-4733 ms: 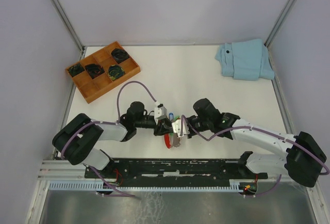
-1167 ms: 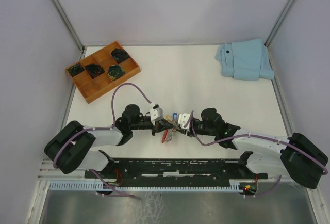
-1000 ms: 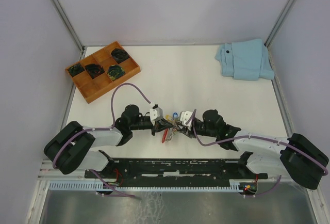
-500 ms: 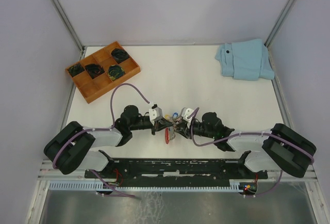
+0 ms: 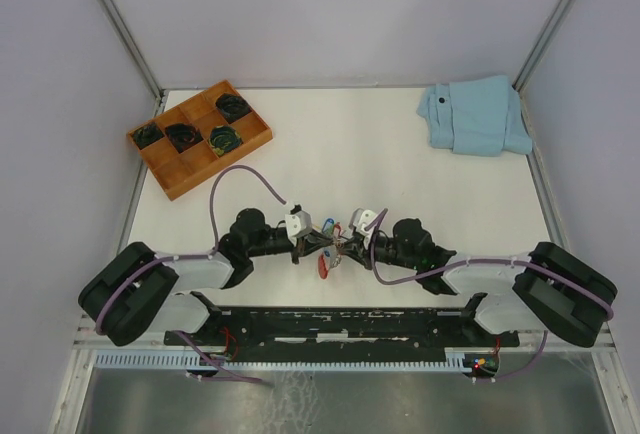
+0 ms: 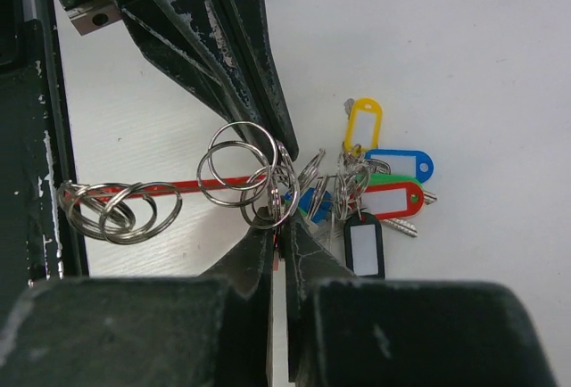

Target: Put the keys on the keyring

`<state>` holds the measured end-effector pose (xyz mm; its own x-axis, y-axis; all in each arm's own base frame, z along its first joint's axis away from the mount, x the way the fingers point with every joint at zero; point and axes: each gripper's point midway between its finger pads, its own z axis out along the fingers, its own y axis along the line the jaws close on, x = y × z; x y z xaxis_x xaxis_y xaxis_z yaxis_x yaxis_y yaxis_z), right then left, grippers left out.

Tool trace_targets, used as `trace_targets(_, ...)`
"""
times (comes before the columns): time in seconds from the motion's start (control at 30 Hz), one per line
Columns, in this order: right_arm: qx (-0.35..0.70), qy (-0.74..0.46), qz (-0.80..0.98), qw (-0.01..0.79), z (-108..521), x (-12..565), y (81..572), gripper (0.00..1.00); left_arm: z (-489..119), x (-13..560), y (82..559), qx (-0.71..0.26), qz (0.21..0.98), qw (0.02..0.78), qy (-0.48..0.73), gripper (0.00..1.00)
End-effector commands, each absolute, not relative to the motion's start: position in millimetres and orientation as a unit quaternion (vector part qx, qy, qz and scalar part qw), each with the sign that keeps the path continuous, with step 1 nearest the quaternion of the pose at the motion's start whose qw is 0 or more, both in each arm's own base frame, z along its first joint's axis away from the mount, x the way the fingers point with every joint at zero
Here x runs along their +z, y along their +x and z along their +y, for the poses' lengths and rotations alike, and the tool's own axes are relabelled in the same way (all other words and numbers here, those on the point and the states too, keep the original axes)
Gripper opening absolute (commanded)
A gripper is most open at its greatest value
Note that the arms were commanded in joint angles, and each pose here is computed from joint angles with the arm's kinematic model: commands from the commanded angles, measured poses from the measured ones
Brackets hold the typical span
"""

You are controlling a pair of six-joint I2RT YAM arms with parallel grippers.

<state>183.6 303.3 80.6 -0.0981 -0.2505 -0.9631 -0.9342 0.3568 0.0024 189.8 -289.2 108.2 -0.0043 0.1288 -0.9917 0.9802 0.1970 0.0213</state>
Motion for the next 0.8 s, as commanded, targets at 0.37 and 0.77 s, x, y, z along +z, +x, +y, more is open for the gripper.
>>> trace_targets(0.37, 0.303, -0.485, 0.68, 0.458, 286.5, 65.9, 176.7, 0.12, -281.9, 140.3, 201.7, -0.401, 0.557, 0.579, 0.44, 0.03)
trace_targets(0.77, 0.295, -0.513, 0.661, 0.462, 300.5, 80.7, 187.0, 0.07, -295.9, 133.1, 184.2, -0.446, 0.536, 0.529, 0.485, 0.03)
